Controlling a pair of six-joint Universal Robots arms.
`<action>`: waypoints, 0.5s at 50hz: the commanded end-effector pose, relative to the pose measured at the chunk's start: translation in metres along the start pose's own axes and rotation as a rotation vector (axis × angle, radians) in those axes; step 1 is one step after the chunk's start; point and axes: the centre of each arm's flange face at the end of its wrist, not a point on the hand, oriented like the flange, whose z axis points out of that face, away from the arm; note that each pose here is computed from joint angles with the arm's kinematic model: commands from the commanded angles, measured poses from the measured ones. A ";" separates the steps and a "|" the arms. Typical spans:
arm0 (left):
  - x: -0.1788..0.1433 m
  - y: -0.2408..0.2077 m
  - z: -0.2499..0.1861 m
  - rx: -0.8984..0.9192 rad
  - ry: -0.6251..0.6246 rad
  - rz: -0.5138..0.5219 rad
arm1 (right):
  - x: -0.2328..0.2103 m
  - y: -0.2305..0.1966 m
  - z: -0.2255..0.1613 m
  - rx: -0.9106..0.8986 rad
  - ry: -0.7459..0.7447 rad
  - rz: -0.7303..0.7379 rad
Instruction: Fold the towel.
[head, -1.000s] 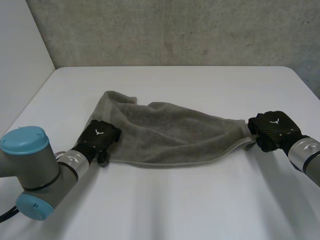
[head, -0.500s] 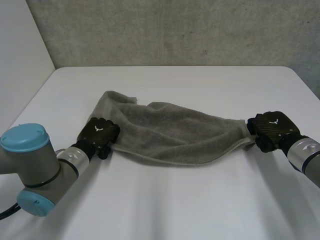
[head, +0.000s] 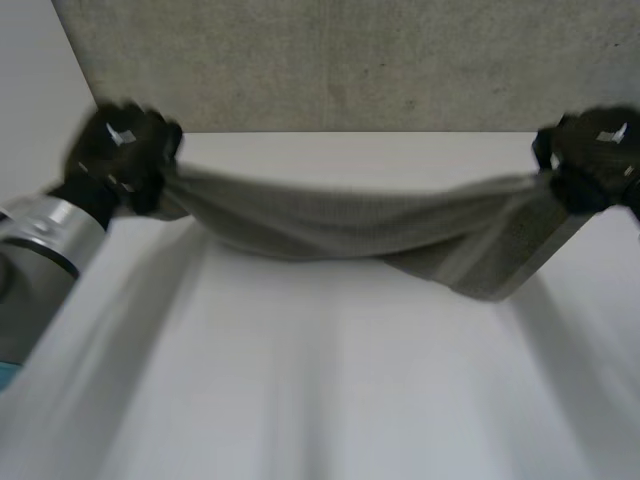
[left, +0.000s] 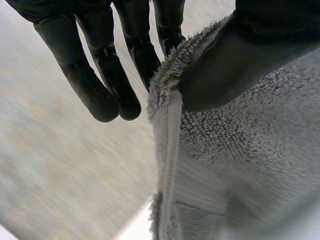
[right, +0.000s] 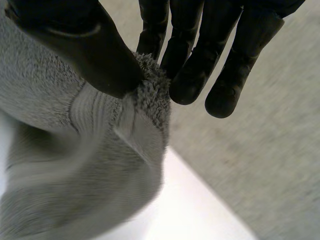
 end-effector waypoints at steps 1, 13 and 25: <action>-0.041 -0.083 -0.015 0.165 -0.096 -0.005 | 0.027 -0.082 -0.023 0.068 0.025 -0.034; -0.037 -0.022 0.012 -0.077 -0.034 -0.101 | 0.009 -0.054 0.010 -0.120 -0.103 -0.113; -0.015 0.061 0.069 -0.233 0.034 0.050 | -0.052 0.015 0.076 -0.304 -0.172 -0.301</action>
